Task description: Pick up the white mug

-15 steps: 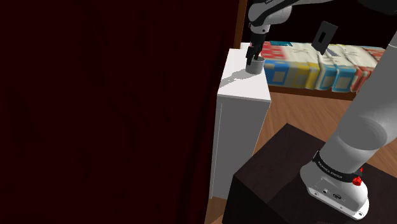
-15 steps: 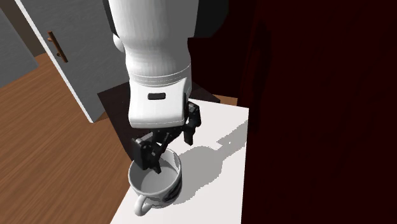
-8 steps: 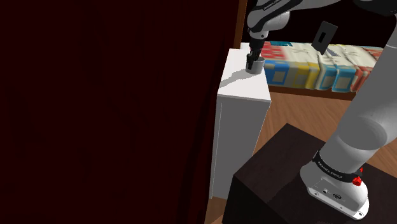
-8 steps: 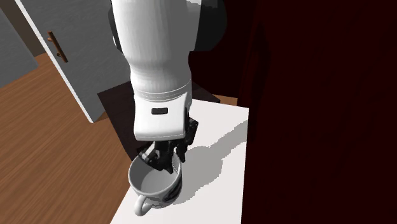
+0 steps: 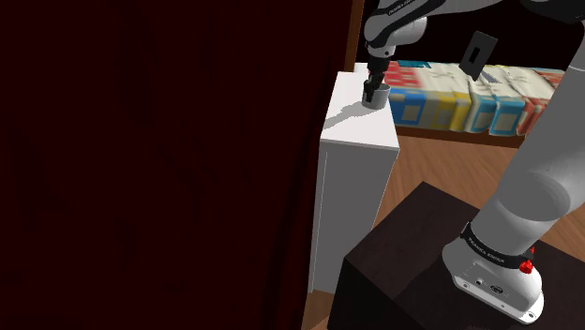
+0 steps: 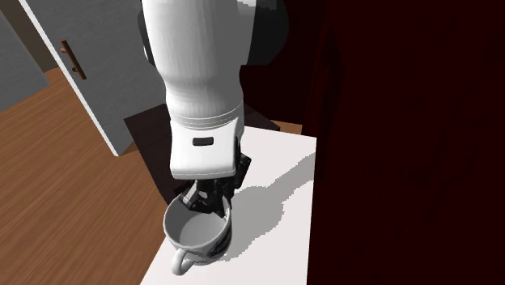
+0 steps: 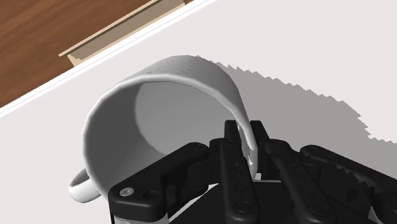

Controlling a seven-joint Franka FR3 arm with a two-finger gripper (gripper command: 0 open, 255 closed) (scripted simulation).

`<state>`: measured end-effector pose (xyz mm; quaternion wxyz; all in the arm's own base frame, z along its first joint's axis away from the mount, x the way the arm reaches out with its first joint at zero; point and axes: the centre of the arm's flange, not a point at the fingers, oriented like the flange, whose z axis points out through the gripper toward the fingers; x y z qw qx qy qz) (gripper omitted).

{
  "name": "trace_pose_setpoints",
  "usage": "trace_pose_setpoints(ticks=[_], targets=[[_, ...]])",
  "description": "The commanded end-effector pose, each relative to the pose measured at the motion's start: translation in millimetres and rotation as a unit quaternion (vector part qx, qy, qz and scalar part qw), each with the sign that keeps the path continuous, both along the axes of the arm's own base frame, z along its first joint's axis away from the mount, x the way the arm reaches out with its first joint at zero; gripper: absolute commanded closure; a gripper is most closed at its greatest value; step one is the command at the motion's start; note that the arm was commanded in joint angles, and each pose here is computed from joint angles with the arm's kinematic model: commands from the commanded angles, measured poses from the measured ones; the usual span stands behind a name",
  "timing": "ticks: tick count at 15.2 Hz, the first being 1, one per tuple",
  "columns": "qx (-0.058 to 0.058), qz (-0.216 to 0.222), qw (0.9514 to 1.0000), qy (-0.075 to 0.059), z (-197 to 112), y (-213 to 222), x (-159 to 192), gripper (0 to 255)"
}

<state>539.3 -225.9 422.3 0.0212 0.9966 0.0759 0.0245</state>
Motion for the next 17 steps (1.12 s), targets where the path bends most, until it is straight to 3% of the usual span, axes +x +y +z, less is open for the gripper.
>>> trace_pose_setpoints(ticks=[1,17], targets=[[0.0,0.0,1.0,0.0,5,0,0,255],[0.0,0.0,1.0,0.0,80,0,0,255]])
